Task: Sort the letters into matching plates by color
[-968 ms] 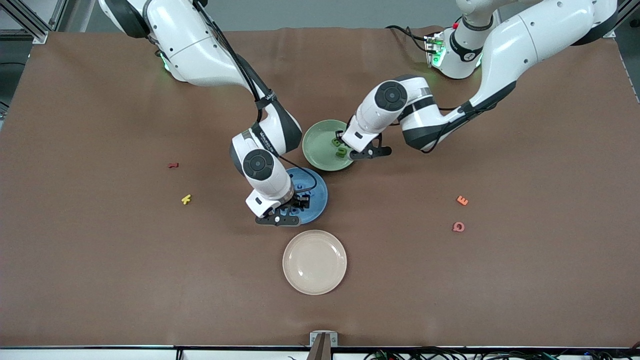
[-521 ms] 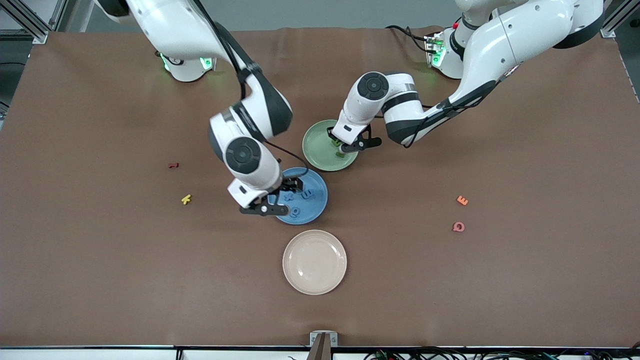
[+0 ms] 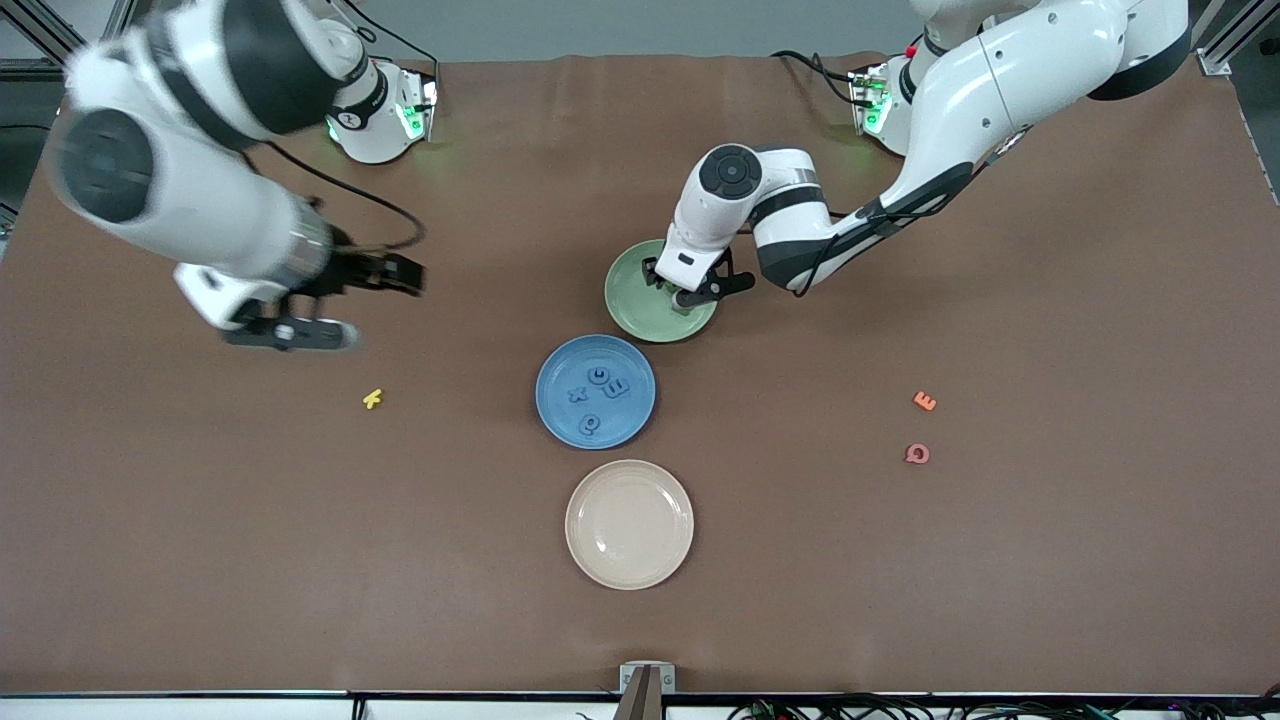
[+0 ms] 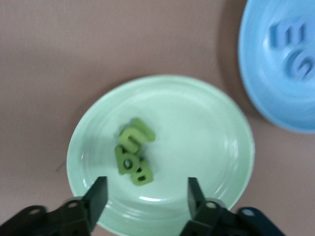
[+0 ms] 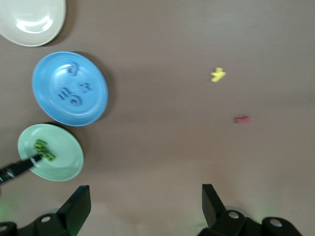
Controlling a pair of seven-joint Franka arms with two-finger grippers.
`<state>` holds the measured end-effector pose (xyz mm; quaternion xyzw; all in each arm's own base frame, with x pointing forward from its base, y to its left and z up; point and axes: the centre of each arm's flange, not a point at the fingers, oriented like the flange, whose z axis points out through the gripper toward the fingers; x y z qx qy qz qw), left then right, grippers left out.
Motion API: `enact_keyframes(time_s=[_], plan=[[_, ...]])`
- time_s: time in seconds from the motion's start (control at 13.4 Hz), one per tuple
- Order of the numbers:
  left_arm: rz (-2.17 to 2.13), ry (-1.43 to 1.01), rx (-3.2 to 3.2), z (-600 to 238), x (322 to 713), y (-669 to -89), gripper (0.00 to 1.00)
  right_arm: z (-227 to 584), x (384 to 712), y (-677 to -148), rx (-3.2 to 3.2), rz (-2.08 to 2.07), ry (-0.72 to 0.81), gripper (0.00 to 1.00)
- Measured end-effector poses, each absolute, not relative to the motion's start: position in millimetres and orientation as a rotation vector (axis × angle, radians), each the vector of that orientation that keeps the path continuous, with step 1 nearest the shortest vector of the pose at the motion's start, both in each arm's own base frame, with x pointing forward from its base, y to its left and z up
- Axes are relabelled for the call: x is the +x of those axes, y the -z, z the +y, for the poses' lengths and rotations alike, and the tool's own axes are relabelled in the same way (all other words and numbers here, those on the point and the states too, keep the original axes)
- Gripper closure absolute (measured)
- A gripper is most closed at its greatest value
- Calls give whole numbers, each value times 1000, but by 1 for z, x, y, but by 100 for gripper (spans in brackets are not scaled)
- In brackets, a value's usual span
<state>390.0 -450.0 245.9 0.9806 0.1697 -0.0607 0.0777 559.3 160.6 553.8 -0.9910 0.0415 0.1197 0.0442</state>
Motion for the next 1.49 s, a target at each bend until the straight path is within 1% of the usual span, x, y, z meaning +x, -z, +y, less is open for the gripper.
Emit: enact_keyframes(time_s=[0.15,0.37,0.6,0.74,1.19,1.34,1.49], plan=[[583,113,2912,-437,424,-262,0,99,557,-570,-3031,153,-354,0],[623,-35,2936,-397,490,-301,0,39,555,-584,-3077,147,-298,0],[535,-113,3054,-363,536,-334,0,-8,557,-591,-3072,207,-253,0],[489,-119,3121,-345,557,-346,0,-21,557,-597,-3070,233,-229,0],[460,-169,3220,-277,623,-369,0,-22,560,-624,-3074,238,-133,0],[413,-129,3252,-257,635,-377,0,-23,560,-629,-3075,241,-116,0],[348,-98,3265,-237,639,-401,0,-23,560,-633,-3076,241,-101,0]])
